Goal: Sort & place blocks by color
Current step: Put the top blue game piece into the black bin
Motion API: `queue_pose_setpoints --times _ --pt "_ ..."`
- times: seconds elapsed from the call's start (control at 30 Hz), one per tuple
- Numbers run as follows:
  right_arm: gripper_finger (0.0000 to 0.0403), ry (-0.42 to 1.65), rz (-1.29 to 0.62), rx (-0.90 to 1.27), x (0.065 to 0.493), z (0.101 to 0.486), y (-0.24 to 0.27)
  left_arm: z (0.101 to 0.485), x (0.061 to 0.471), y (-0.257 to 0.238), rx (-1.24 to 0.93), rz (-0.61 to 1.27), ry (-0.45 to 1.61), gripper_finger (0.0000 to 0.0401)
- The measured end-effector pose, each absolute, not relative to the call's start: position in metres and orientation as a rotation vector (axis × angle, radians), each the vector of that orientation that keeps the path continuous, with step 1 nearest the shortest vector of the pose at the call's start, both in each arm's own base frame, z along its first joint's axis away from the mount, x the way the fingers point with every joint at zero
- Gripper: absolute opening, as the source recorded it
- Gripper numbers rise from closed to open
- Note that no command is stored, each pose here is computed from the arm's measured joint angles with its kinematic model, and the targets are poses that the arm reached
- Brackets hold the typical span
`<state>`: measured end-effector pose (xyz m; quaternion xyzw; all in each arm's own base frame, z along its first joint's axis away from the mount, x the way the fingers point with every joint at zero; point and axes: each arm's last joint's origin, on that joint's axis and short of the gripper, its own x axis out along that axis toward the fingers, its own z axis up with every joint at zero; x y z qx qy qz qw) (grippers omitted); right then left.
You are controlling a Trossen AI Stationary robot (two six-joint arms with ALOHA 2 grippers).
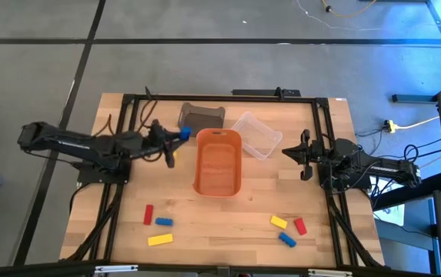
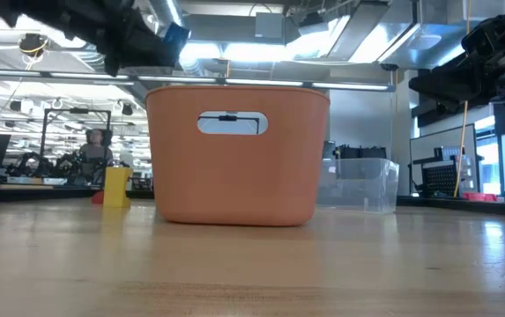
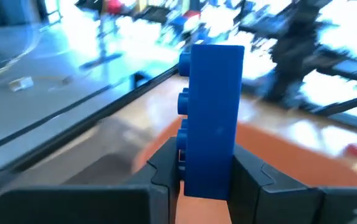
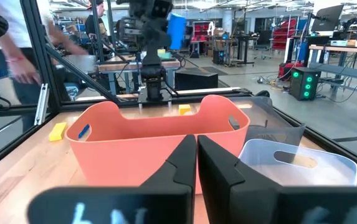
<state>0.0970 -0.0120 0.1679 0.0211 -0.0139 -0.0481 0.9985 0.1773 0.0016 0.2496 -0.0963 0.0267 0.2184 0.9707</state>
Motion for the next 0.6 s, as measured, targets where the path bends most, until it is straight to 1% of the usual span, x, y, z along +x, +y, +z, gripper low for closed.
queue_pose_setpoints --times 0.13,0.6 --pt "0.0018 -0.028 -0.097 0.042 0.097 0.168 -0.012 0.238 0.178 -0.006 -0.208 0.392 0.006 0.0079" --pt "0.0018 -0.028 -0.097 0.042 0.097 0.168 -0.012 0.233 0.176 -0.01 -0.2 0.424 0.012 0.0079"
